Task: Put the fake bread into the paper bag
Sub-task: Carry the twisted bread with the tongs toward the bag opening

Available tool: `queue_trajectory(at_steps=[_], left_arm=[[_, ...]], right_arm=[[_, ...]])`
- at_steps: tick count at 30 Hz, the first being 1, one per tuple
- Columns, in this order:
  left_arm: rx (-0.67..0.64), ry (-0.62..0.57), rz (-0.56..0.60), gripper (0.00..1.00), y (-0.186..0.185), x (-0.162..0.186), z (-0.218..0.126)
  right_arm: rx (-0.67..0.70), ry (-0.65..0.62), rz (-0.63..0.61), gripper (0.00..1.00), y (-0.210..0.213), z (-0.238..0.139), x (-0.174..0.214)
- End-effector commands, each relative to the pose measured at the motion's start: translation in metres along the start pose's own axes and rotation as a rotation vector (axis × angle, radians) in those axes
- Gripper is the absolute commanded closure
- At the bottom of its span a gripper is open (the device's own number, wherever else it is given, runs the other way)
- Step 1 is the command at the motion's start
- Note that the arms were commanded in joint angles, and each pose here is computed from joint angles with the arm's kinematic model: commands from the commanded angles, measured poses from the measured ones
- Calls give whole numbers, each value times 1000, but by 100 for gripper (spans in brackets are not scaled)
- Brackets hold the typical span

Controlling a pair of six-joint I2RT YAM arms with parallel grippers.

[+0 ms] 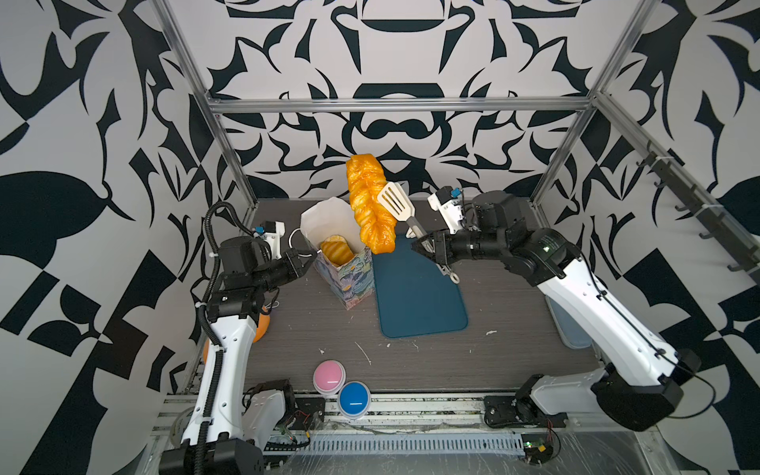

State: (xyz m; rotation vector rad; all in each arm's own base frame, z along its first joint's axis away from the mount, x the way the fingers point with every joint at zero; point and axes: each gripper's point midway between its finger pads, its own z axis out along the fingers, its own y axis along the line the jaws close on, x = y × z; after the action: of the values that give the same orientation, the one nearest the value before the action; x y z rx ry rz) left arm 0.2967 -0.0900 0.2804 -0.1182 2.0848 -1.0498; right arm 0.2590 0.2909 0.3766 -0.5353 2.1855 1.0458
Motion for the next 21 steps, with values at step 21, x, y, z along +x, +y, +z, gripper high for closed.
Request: queue_trajectory(at_steps=[21], left_arm=[[8, -7, 16, 100, -9, 2, -9]], right_arm=[[-195, -80, -79, 74, 53, 60, -50]])
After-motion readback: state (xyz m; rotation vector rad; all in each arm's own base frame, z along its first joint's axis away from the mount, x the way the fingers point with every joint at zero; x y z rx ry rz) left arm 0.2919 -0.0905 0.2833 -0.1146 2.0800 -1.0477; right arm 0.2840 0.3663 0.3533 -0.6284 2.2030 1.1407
